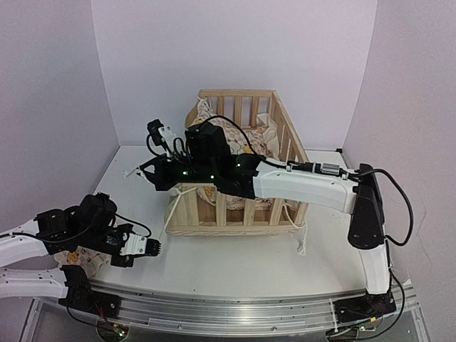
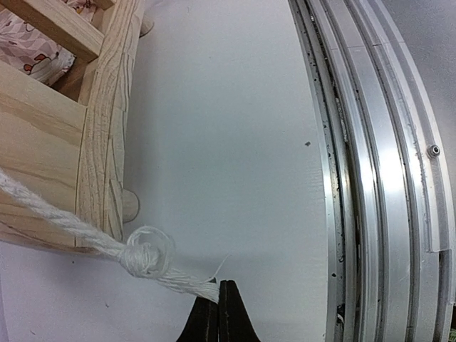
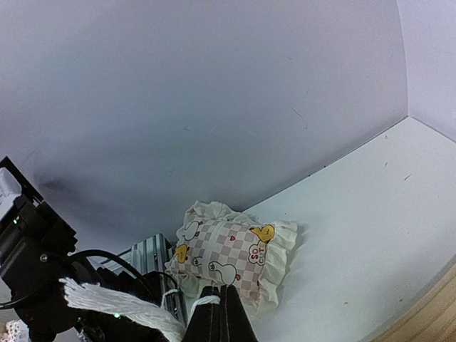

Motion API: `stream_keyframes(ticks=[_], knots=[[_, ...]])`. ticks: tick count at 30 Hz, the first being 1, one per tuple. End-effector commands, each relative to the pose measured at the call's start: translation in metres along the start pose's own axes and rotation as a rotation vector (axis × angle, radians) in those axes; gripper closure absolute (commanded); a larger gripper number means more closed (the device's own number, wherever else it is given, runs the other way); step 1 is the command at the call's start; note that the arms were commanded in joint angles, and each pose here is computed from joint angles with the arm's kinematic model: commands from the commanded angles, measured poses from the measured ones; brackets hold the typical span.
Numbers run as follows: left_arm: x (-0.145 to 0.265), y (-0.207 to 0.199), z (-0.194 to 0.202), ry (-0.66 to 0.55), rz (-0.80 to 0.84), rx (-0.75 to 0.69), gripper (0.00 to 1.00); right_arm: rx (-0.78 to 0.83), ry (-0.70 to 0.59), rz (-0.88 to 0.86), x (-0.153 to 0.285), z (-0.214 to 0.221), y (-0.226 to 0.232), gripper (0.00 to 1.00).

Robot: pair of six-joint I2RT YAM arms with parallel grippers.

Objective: Set up the pet bed

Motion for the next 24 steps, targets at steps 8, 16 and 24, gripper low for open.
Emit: stream_keyframes(ticks=[8,16,24], knots=[[0.005,-0.008,-0.013,-0.103,0.126,-0.093,0.76,0.097,0.007,-0.027,0.039,-0.006,0.044,0.69],[0.045,0.011,-0.046,-0.202,0.026,-0.061,0.57,0.141,-0.083,0.111,0.109,-0.038,0.057,0.51],[0.066,0.109,-0.1,-0.234,-0.264,0.11,0.57,0.104,-0.191,0.481,0.206,-0.056,0.051,0.44]])
Point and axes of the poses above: each gripper's point midway between its finger pads, its own x axis back along the fingers, its own y axis along the line the jaws close on, z = x × y, the point moved 9 cm from there along x, back along the fingers, and after that the axes turned 1 degree about x, right-handed, at the moved point
